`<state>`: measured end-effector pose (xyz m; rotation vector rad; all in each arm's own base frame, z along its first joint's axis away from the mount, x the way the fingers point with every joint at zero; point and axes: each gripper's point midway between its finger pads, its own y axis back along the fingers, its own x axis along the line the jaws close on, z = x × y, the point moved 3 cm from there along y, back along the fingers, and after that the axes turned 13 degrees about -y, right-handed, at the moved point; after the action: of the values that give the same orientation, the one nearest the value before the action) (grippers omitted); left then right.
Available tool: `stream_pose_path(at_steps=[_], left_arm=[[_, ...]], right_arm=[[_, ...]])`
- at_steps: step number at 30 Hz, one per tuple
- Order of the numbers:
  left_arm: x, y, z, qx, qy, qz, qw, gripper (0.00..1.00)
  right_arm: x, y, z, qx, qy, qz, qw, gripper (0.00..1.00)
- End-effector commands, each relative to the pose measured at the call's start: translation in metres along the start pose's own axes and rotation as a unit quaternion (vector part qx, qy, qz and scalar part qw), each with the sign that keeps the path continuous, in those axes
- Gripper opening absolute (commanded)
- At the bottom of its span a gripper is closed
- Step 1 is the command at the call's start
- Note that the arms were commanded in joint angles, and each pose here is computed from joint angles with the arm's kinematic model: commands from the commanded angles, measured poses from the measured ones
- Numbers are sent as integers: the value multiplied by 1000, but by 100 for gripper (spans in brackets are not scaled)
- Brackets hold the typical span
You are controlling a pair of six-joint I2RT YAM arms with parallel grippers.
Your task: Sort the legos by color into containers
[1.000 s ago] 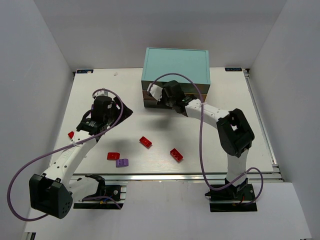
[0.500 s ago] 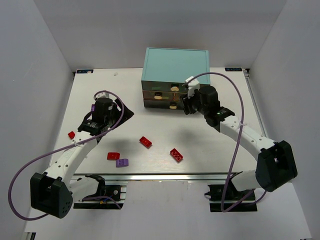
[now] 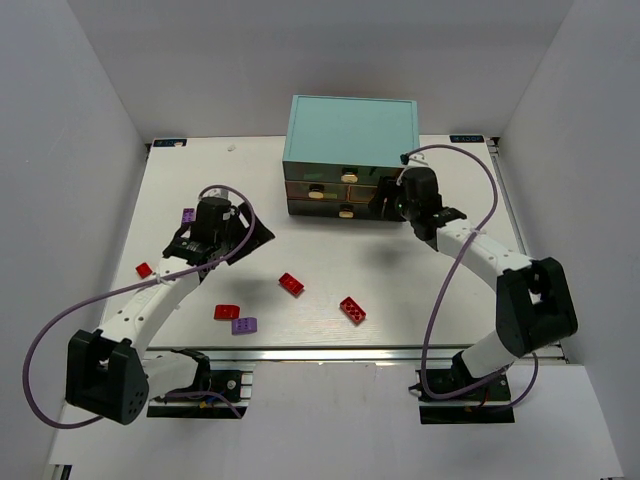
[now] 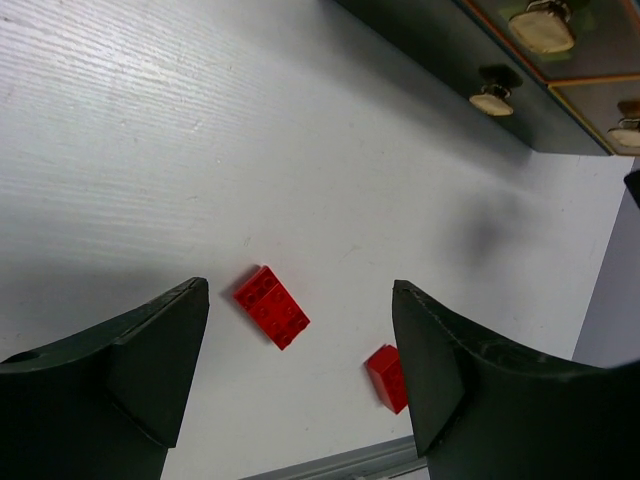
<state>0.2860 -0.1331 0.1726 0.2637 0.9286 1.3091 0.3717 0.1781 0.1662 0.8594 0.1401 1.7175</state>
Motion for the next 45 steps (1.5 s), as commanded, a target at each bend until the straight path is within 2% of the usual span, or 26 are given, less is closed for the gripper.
stream_pose_path(at_steps=[1,10,15,18,22,26,36,39,41,44,45], left_arm=[[-5,1,-5,8,-9,-27,1000,84],[-3,11,-5,-1,-7,-22,1000,84],[-1,15,-6,-3,-5,-19,1000,84],[-1,15,-6,-2,-5,-17,1000,84],[0,16,-6,-2,-6,-13,1000,84],[1,16,-6,-2,-5,-11,1000,84],[9,13,-6,-4,-9,15,1000,85],[11,10,-4,-1,-28,22,999,86],[20,5,2,-6,-47,55,997,88],[32,3,14,-14,-73,98,992,90],[36,-2,13,-7,-78,113,991,92]], right_arm=[[11,-13,35,-49,-48,0,998,68],[5,-39,50,-79,-80,-40,993,67],[7,-47,57,-99,-75,-38,992,61],[4,-53,56,-95,-76,-48,991,53],[1,-52,50,-88,-78,-50,992,31],[-2,-40,39,-67,-75,-50,994,24],[-14,17,-18,18,-96,-42,994,24],[-14,24,-26,35,-107,-44,993,27],[-16,25,-30,41,-109,-46,992,29],[-18,26,-35,43,-111,-48,992,40],[-18,25,-35,44,-107,-45,992,52]])
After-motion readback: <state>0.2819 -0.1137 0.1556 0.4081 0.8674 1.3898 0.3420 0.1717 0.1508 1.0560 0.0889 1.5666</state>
